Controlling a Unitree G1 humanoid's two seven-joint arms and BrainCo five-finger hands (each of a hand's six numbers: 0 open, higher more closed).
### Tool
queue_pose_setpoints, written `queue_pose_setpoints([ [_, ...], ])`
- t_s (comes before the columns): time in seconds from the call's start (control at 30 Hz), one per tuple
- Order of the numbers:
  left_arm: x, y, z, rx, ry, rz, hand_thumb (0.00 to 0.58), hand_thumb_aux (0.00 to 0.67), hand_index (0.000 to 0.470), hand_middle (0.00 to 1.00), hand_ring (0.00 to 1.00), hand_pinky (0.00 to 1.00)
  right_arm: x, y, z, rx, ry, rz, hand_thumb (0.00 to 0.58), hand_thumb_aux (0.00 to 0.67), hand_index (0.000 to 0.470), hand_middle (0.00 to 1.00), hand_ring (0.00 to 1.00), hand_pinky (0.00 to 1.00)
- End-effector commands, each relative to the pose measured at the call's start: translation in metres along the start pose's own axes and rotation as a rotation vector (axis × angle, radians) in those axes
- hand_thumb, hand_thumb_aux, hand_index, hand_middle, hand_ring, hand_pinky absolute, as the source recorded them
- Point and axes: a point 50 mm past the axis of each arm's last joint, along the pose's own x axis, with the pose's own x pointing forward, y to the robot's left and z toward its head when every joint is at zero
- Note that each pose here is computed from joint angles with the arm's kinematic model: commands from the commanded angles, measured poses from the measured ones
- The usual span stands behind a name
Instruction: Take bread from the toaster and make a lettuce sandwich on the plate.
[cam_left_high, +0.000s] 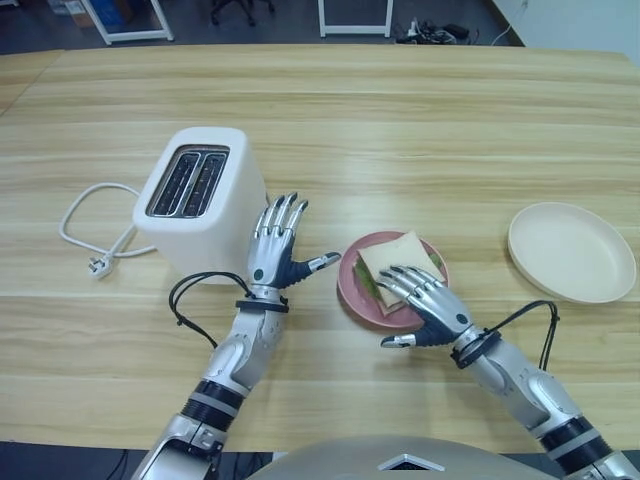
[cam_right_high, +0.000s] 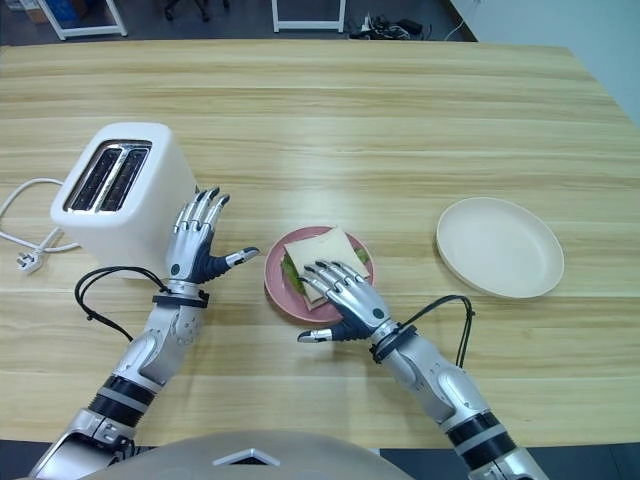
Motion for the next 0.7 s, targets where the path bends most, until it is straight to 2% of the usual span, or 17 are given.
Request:
queue_pose_setpoints([
  [0.03,-0.011,-0.003,-0.013,-0.119,0.073,-0.064,0.187,0.118,0.083,1.00,1.00,1.00,0.003,-0.038,0.007,0.104,-0.056,-0.249,0.000,0.000,0.000,0.00,0.00,0.00],
  [0.07,-0.012,0.000,-0.013,-0.143,0.060,-0.075,0.511,0.439,0.308,1.00,1.00,1.00,0.001,-0.043,0.007,0.130,-0.054,-0.281,0.000,0.000,0.000,0.00,0.00,0.00],
  [0.1,-0.014,0.005,-0.012,-0.177,0.047,-0.096,0.580,0.670,0.470,1.00,1.00,1.00,-0.003,-0.049,0.007,0.140,-0.045,-0.295,0.000,0.000,0.000,0.00,0.00,0.00],
  [0.17,-0.019,0.018,-0.009,-0.243,0.017,-0.165,0.580,0.670,0.470,1.00,1.00,1.00,-0.015,-0.055,0.003,0.152,-0.005,-0.258,0.000,0.000,0.000,0.00,0.00,0.00],
  [0.2,-0.025,0.025,-0.006,-0.246,-0.014,-0.252,0.580,0.670,0.470,1.00,1.00,1.00,-0.025,-0.058,-0.002,0.149,0.032,-0.195,0.000,0.000,0.000,0.15,0.15,0.15],
  [0.23,-0.032,0.029,-0.004,-0.241,-0.041,-0.339,0.580,0.670,0.470,1.00,1.00,1.00,-0.034,-0.059,-0.005,0.143,0.068,-0.131,0.462,0.368,0.258,0.70,0.70,0.70],
  [0.27,-0.040,0.033,-0.003,-0.221,-0.049,-0.429,0.580,0.670,0.470,1.00,1.00,1.00,-0.048,-0.058,-0.010,0.129,0.126,-0.020,0.580,0.670,0.470,1.00,1.00,1.00],
  [0.37,-0.059,0.035,-0.011,-0.179,0.051,-0.626,0.580,0.670,0.470,1.00,1.00,1.00,-0.095,-0.056,-0.022,0.116,0.330,0.264,0.580,0.670,0.470,1.00,1.00,1.00],
  [0.43,-0.066,0.026,-0.018,-0.131,0.113,-0.700,0.580,0.670,0.470,1.00,1.00,1.00,-0.113,-0.059,-0.026,0.124,0.428,0.331,0.580,0.670,0.470,1.00,1.00,1.00],
  [0.5,-0.071,0.016,-0.018,-0.125,0.144,-0.753,0.580,0.670,0.470,1.00,1.00,1.00,-0.117,-0.056,-0.032,0.142,0.479,0.367,0.580,0.670,0.470,1.00,1.00,1.00],
  [0.6,-0.073,-0.003,-0.015,-0.101,0.168,-0.802,0.580,0.670,0.470,1.00,1.00,1.00,-0.116,-0.026,-0.045,0.161,0.528,0.447,0.580,0.670,0.470,1.00,1.00,1.00],
  [0.7,-0.072,-0.021,-0.013,-0.070,0.190,-0.834,0.580,0.670,0.470,1.00,1.00,1.00,-0.102,0.005,-0.046,0.156,0.512,0.469,0.580,0.670,0.470,1.00,1.00,1.00],
])
